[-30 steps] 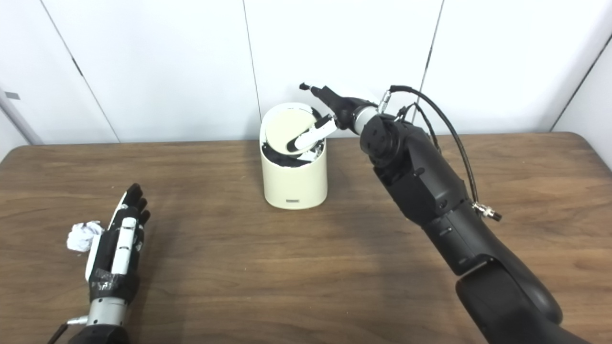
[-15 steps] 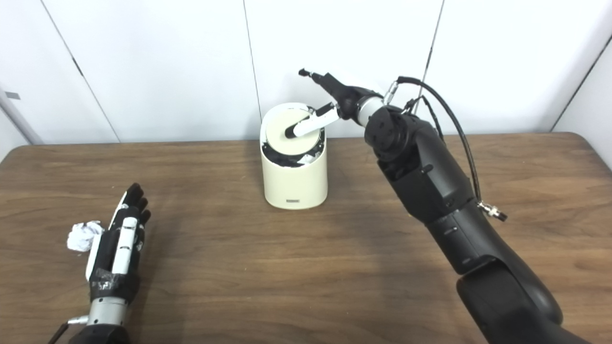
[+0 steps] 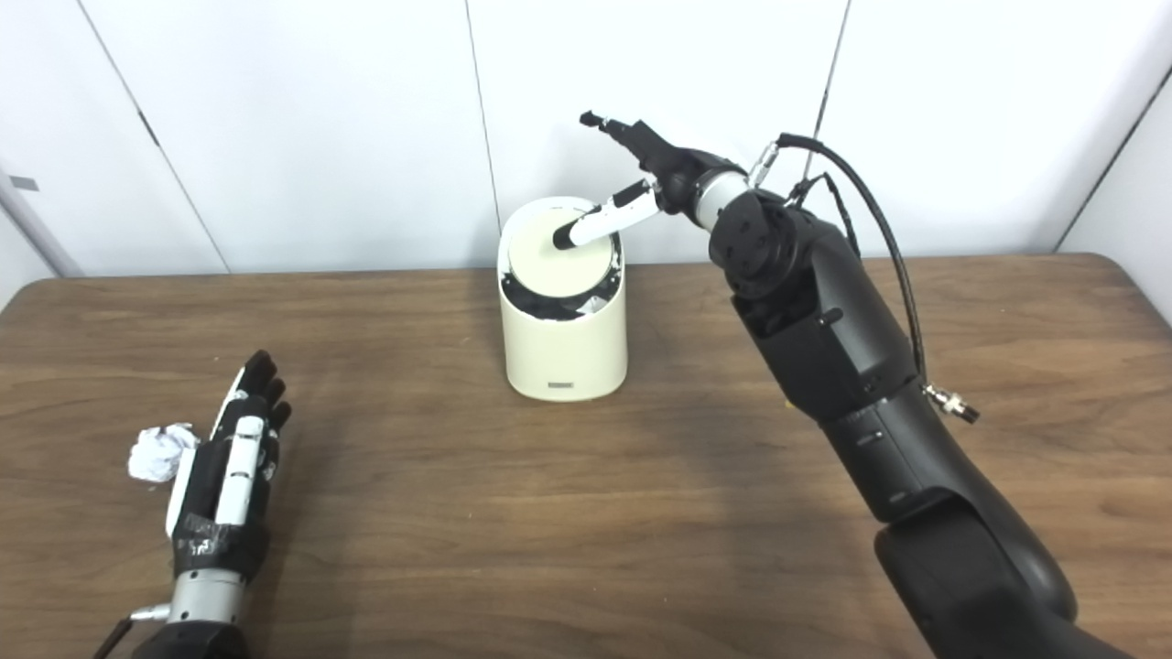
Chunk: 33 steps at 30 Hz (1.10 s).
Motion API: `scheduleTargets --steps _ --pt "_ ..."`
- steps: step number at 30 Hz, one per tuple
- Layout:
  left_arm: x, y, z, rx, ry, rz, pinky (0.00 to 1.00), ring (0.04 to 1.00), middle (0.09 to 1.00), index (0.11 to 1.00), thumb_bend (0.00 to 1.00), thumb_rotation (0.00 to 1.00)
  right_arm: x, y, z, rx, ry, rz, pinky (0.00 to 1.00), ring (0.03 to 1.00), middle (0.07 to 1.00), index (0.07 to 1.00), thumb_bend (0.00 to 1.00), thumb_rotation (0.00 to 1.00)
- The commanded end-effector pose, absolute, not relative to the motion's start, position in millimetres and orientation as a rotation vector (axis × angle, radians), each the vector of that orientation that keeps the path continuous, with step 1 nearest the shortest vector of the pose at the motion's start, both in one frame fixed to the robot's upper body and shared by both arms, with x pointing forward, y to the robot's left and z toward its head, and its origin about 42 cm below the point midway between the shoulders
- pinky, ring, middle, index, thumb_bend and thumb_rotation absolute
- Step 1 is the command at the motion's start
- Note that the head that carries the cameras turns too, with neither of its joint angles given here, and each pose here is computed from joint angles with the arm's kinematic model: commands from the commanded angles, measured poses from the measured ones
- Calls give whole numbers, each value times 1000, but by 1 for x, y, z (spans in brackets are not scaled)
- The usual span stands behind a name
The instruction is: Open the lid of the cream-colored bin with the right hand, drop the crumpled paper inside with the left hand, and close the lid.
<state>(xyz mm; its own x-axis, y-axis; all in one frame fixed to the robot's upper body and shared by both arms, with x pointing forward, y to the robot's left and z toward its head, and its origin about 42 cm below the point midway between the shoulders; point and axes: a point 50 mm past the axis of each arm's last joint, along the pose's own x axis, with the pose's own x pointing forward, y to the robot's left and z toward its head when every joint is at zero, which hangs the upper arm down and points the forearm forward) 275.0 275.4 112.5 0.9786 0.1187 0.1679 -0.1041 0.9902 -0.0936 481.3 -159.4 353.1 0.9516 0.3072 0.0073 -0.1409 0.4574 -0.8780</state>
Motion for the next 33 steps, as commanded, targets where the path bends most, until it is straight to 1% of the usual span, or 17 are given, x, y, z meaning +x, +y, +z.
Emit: scheduleTargets --steps 1,9,13,18,21,26,30,33 --pt "266 266 89 -122 -107 117 1000 1000 993 976 409 748 481 -154 385 -1075 -265 249 816 918 939 930 909 427" --pt "265 264 89 -133 -106 125 1000 997 990 968 402 733 482 -149 374 -1119 -248 267 827 917 939 927 919 459" --pt "265 265 90 -123 -106 126 1000 995 988 969 400 748 484 -146 368 -1119 -232 275 855 930 940 931 924 455" --pt "264 266 90 -116 -103 130 1000 1000 992 973 432 739 485 -141 361 -1129 -219 285 874 934 942 936 918 445" --pt "263 265 90 -115 -102 135 1000 990 983 968 423 737 486 -141 358 -1130 -215 287 894 944 947 937 915 440" --pt "263 264 90 -122 -102 129 1000 999 993 975 417 738 488 -141 353 -1131 -203 293 919 949 951 939 902 419" --pt "263 264 90 -125 -102 134 1000 997 991 975 421 729 489 -143 349 -1142 -195 294 910 947 950 940 903 421" --pt "263 265 89 -117 -100 135 1000 996 990 976 406 749 490 -144 345 -1142 -190 293 901 944 946 937 910 418"
